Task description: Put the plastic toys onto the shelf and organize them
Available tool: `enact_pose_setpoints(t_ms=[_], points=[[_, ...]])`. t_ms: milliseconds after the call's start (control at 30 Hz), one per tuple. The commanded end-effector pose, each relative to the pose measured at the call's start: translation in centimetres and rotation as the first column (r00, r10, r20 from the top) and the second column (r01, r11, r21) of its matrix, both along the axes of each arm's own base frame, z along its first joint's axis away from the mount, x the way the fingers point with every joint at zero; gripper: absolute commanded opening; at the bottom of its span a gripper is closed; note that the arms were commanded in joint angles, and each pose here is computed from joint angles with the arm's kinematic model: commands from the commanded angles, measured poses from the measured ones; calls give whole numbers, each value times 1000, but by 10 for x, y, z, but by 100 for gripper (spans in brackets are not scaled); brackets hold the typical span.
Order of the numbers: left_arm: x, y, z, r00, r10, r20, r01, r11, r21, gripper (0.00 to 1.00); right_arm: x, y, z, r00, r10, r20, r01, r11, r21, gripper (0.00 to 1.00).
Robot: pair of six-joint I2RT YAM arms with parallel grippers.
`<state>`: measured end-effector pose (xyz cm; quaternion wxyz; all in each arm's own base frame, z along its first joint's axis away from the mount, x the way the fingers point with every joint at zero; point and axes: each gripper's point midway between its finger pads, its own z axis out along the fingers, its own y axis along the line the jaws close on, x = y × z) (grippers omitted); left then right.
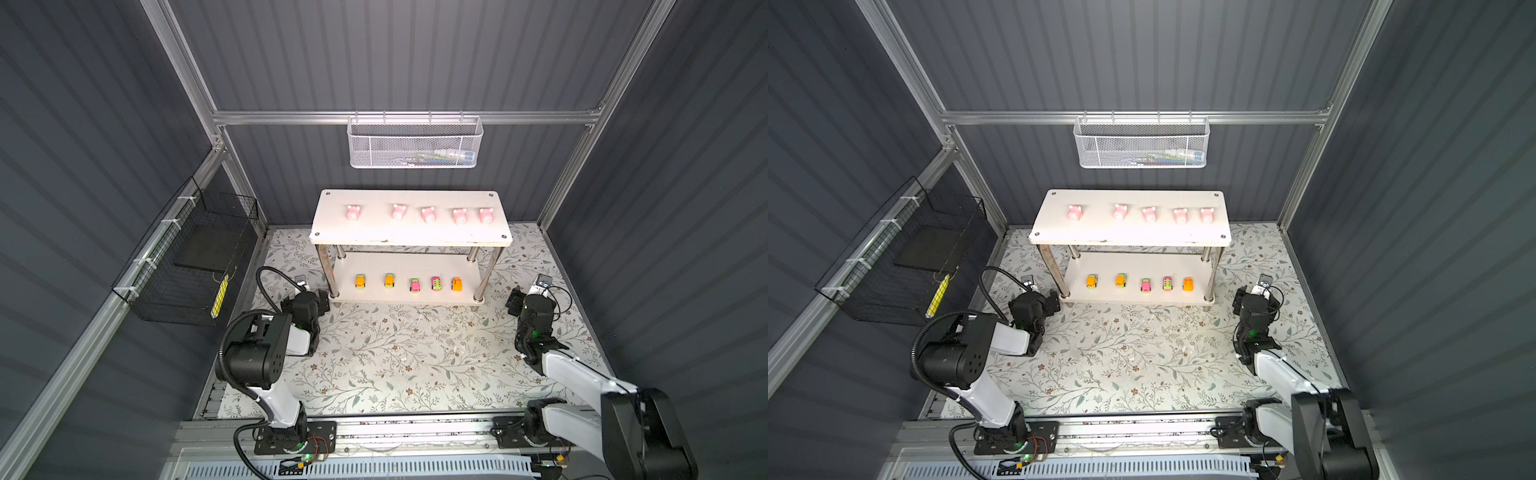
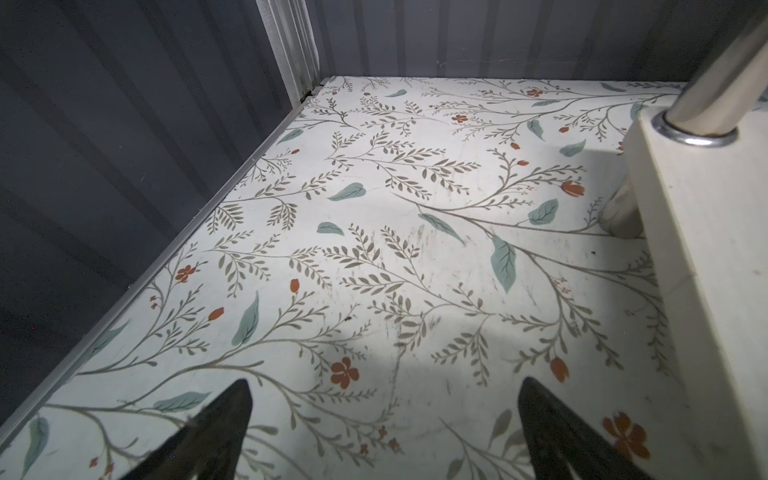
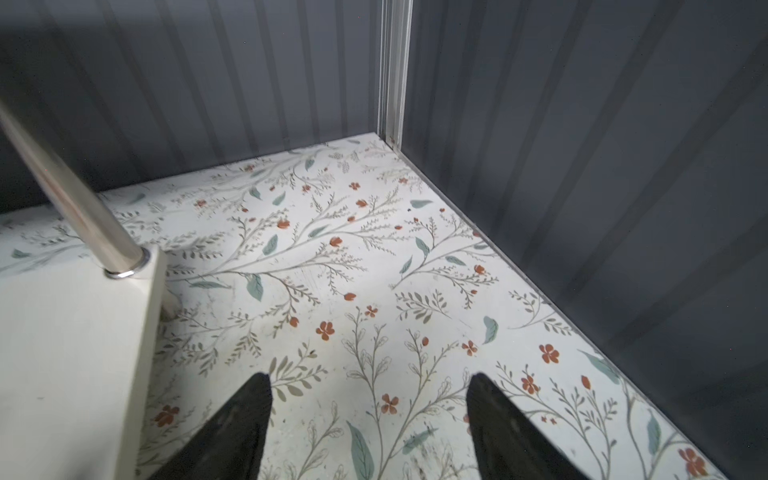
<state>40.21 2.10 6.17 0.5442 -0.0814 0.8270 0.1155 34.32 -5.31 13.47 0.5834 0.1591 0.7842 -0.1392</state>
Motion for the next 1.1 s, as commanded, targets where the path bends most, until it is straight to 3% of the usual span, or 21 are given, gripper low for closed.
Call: enact_pose_setpoints(t_ms=[0,233,400,567,1067], points=[[6,2,7,1000,2,26,-2,1000,7,100,14,-4,19,993,9,119,-5,999,-32,77],[5,2,7,1000,2,24,-2,1000,8,100,34,4,0,996,73,55,-71,997,-33,85],[6,2,8,1000,1,26,-2,1000,8,100,36,6,-1,993,103,59,-102,995,-21,99],[6,2,8,1000,1,26,-2,1000,8,100,34,14,-5,983,169,78,-169,986,-12,99],[6,2,7,1000,3,25,-3,1000,10,100,35,11,-11,983,163,89,-163,987,-6,99]])
